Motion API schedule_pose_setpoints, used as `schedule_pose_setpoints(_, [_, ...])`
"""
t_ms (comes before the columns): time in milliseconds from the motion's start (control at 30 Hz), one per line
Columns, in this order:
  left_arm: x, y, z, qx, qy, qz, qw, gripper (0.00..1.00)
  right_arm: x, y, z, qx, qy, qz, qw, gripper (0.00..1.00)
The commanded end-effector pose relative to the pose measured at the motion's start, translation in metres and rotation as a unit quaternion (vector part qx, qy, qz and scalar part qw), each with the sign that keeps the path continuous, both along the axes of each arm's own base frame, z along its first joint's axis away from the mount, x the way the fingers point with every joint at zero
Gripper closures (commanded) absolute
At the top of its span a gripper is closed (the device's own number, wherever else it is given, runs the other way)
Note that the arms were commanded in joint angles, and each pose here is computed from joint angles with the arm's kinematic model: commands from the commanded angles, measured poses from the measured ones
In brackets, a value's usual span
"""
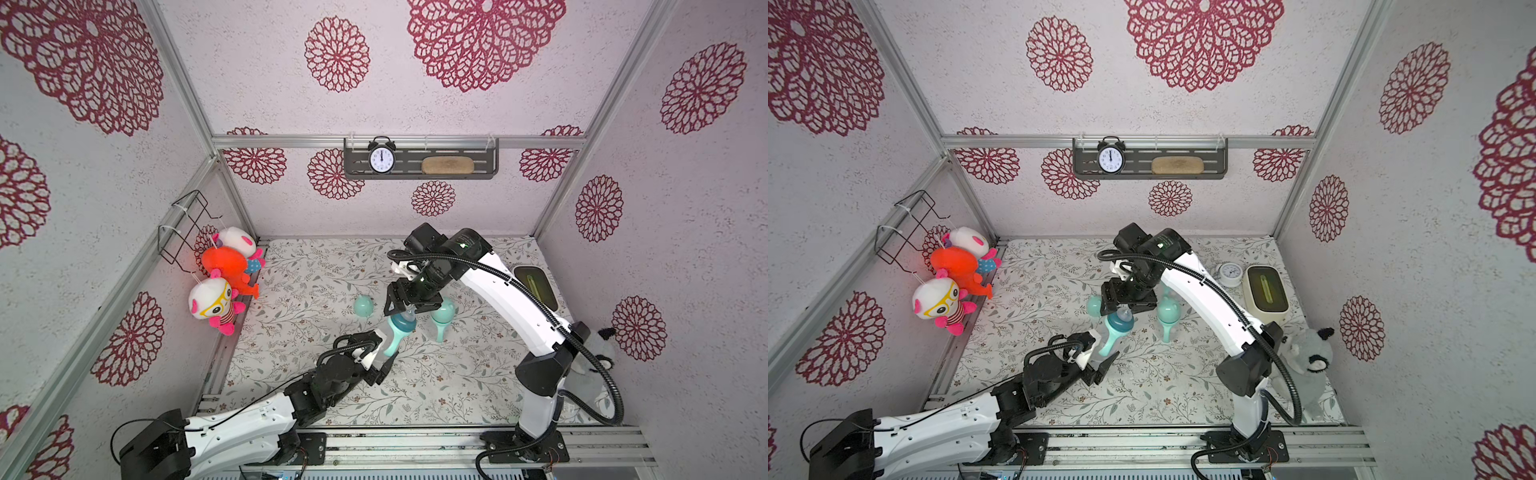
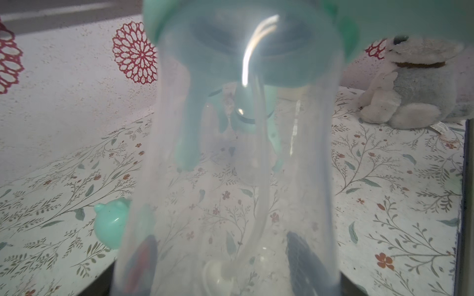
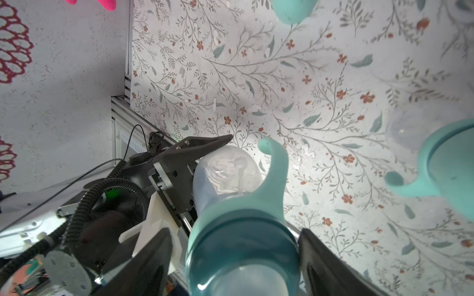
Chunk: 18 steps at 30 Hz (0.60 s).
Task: Assemble the baby bottles
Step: Screw the nipple onto the baby bottle.
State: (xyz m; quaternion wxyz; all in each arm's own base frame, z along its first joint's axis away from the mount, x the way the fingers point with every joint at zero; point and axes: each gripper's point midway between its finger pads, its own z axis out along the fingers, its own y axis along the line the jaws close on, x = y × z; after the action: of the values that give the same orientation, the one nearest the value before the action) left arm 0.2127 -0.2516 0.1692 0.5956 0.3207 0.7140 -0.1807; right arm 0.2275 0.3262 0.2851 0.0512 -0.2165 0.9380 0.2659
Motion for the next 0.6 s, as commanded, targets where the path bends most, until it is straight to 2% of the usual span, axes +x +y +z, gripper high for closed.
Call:
schedule_pose_setpoints(0, [-0.007,-0.009,0.025,-0.036,-0.026,-0.028,0.999,1.0,-0.006,-0.003,0.03,0.055,-0.104,0.075,0.99,0.19])
schedule_pose_setpoints(167, [-0.013,-0.004,0.035,-0.056,-0.03,-0.038,0.997,1.0,-0.023,-0.007,0.024,0.085,-0.129,0.133,0.979,0.17])
schedule_pose_setpoints(333, [-0.018,0.001,0.041,-0.07,-0.035,-0.04,0.996,1.0,-0.037,-0.006,0.022,0.122,-0.13,0.158,0.971,0.15])
schedule_pose_setpoints(567, [-0.019,0.001,0.04,-0.071,-0.027,-0.045,0.996,1.0,-0.037,-0.004,0.033,0.155,-0.153,0.171,0.961,0.15])
